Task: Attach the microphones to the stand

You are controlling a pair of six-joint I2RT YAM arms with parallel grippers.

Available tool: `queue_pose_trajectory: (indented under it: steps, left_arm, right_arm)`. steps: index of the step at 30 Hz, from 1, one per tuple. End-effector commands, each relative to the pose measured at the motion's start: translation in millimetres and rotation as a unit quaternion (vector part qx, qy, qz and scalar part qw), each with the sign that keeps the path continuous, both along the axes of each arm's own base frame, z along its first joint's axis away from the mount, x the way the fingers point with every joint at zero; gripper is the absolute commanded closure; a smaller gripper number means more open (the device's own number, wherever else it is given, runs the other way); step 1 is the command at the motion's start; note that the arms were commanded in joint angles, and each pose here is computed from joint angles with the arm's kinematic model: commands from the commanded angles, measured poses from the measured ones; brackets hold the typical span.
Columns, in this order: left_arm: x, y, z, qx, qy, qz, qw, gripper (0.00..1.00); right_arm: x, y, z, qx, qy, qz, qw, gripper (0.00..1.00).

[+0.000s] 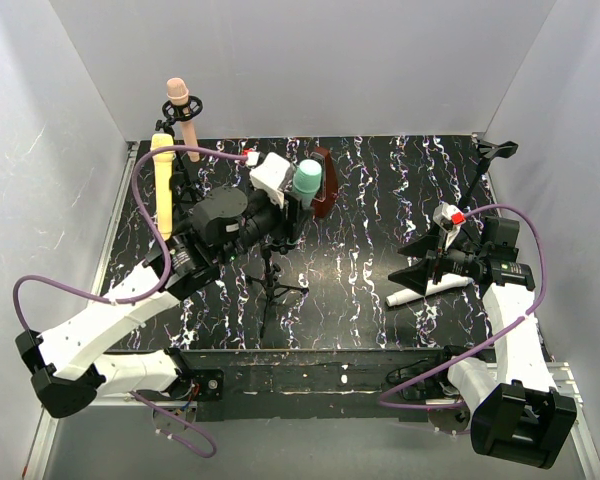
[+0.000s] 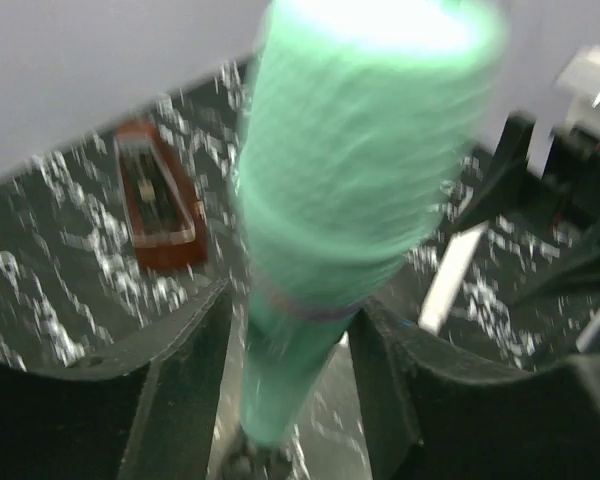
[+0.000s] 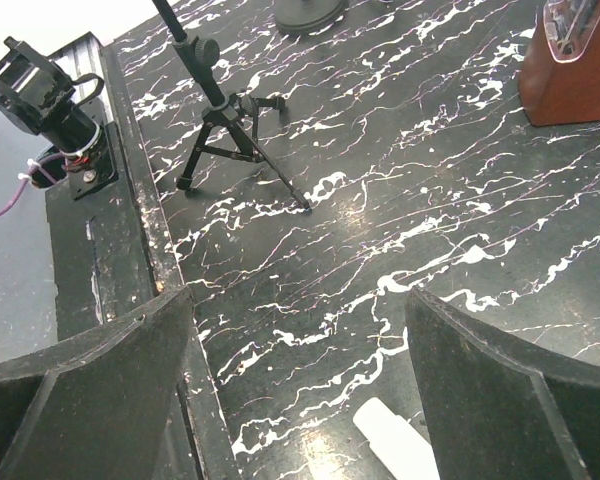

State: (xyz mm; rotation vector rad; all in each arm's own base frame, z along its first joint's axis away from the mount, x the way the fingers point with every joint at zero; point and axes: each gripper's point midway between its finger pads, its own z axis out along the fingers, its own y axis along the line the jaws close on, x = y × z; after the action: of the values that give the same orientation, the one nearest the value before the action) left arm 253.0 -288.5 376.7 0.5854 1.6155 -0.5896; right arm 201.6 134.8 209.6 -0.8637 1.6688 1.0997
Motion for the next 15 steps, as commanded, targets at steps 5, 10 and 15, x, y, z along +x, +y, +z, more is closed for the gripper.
queue_pose_trajectory:
  steps: [5, 10, 15]
  left_arm:
    - [-16, 22, -62, 0.076, 0.099, 0.016, 0.992, 0.18]
    - [-22, 29, -40, 0.042, 0.074, 0.013, 0.996, 0.02]
    - [-29, 34, -27, 0.03, 0.06, 0.002, 0.998, 0.02]
  right_arm:
    - [0, -2, 4, -0.004, -0.014, -0.003, 1.0, 0.07]
    - [1, -2, 4, -0.005, -0.014, -0.003, 1.0, 0.07]
    - [1, -2, 3, -0.005, -0.013, -0.004, 1.0, 0.07]
